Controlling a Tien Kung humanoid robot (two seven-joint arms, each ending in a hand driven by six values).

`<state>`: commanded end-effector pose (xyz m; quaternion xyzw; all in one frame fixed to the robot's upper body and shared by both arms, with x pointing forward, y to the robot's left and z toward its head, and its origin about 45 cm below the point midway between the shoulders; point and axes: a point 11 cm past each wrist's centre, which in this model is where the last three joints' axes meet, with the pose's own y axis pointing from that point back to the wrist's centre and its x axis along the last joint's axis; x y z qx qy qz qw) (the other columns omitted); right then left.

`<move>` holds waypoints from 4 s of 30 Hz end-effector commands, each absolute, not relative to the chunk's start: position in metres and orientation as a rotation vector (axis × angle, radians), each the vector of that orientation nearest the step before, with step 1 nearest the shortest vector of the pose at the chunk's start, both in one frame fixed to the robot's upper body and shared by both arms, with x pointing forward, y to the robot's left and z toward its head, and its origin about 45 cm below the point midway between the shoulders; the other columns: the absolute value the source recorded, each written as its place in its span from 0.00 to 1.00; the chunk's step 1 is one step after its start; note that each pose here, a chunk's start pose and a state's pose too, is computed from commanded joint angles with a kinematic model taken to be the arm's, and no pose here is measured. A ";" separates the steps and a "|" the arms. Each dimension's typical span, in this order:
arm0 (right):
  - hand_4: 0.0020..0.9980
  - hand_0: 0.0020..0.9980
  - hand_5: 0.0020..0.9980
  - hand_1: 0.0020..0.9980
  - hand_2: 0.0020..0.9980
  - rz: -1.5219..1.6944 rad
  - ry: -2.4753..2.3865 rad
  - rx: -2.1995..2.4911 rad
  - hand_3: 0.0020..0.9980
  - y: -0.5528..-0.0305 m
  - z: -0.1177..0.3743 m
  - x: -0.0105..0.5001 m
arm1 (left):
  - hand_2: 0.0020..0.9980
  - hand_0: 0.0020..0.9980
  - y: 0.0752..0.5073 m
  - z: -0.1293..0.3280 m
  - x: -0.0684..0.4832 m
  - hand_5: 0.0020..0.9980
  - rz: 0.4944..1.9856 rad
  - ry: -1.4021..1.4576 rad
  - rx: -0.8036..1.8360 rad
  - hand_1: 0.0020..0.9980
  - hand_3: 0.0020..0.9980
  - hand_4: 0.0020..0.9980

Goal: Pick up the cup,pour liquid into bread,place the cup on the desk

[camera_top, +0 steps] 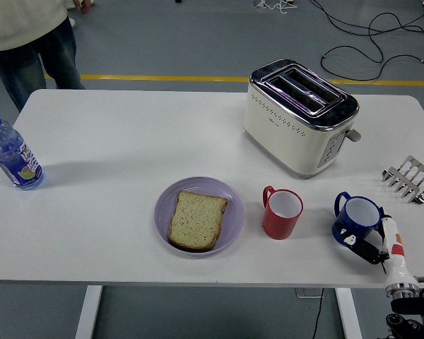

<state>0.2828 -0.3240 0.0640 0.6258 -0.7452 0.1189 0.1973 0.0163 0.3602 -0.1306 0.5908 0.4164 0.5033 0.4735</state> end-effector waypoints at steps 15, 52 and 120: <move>0.83 0.81 0.00 0.75 0.90 0.316 -2.105 1.772 0.99 -0.325 0.067 0.283 | 0.72 0.66 0.360 -0.131 0.016 0.93 1.228 1.018 1.448 0.70 0.62 0.37; 0.88 0.88 0.00 0.82 0.95 0.317 -2.176 1.799 1.00 -0.334 0.092 0.285 | 0.72 0.66 0.361 -0.130 0.017 0.93 1.229 1.014 1.447 0.70 0.62 0.36; 0.69 0.75 0.06 0.70 0.78 -0.056 -2.933 1.896 0.84 -0.372 0.254 0.299 | 0.72 0.66 0.365 -0.128 0.035 0.93 1.236 0.970 1.455 0.70 0.62 0.37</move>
